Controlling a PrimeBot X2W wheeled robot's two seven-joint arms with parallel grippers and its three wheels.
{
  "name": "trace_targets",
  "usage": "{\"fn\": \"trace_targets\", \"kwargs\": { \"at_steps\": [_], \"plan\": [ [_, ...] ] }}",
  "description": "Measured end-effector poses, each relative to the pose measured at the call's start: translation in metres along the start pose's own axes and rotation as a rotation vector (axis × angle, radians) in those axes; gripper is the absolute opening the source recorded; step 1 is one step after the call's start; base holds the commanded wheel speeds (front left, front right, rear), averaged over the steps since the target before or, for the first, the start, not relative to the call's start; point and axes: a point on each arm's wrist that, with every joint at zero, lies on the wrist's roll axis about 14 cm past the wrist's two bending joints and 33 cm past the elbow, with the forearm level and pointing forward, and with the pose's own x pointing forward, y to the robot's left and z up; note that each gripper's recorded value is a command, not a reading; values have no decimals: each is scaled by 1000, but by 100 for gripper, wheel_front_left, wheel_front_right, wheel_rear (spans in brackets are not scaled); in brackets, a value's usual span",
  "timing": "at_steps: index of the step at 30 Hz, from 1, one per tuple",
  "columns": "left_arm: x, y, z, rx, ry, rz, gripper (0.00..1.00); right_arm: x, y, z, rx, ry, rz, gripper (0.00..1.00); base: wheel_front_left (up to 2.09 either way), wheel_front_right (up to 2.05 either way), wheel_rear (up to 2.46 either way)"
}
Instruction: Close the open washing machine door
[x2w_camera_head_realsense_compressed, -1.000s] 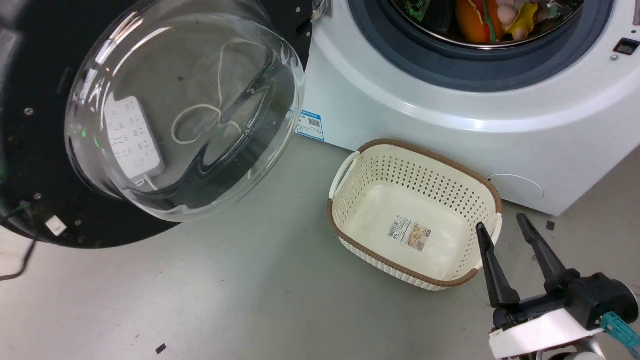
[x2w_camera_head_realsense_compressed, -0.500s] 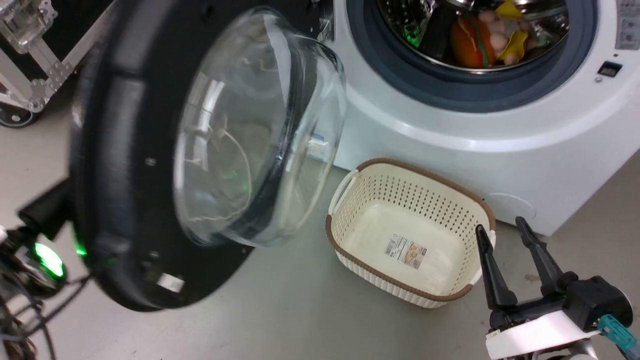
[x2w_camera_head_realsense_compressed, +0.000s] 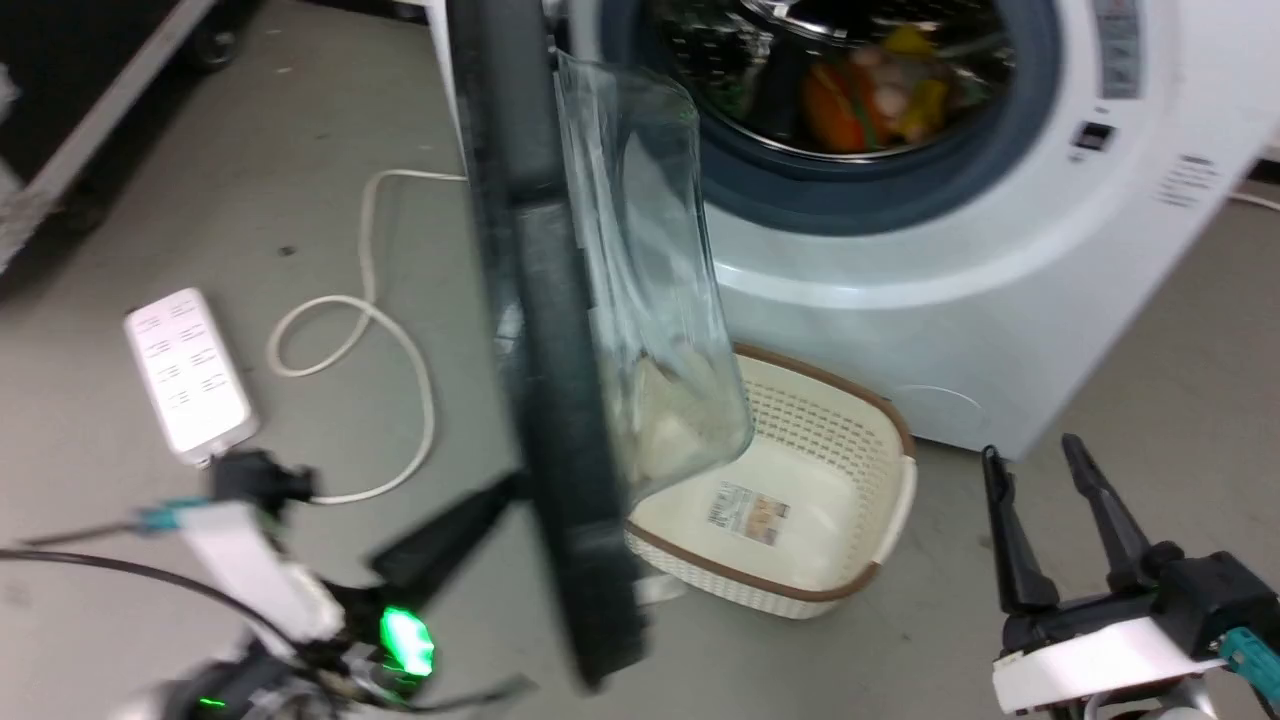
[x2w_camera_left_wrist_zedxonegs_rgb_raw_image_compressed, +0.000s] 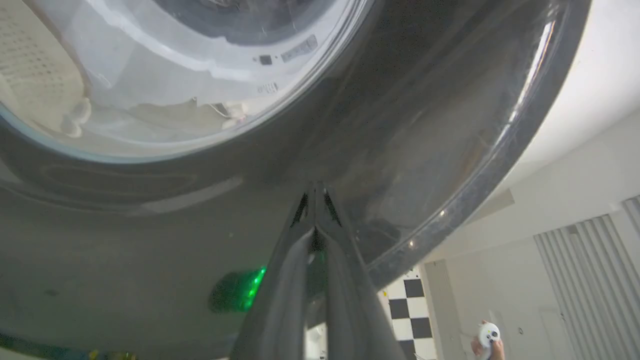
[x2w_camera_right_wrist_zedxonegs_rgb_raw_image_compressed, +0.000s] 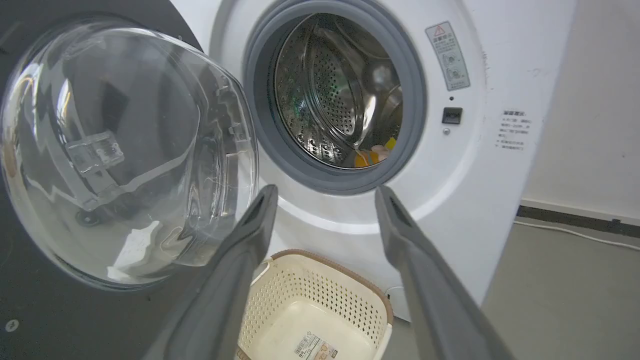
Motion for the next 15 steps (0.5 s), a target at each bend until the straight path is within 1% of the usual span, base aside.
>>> {"fn": "trace_targets", "kwargs": {
  "at_steps": [2, 5, 7, 11, 15],
  "plan": [
    [17, 2, -18, -45, 32, -39, 0, -5, -13, 2, -10, -2, -39, 100, 0, 0, 0],
    [42, 8, -42, -75, 84, -66, 0, -13, -33, 4, -22, -3, -103, 100, 0, 0, 0],
    [58, 13, -55, -114, 101, -80, 0, -18, -45, 5, -30, -4, -138, 100, 0, 0, 0],
    [89, 31, -81, -165, 148, -59, 0, -30, -68, 6, -47, 3, -211, 100, 0, 0, 0],
    [124, 41, -101, -216, 194, -60, 0, -43, -90, 4, -59, 17, -284, 100, 0, 0, 0]
  ]
}}
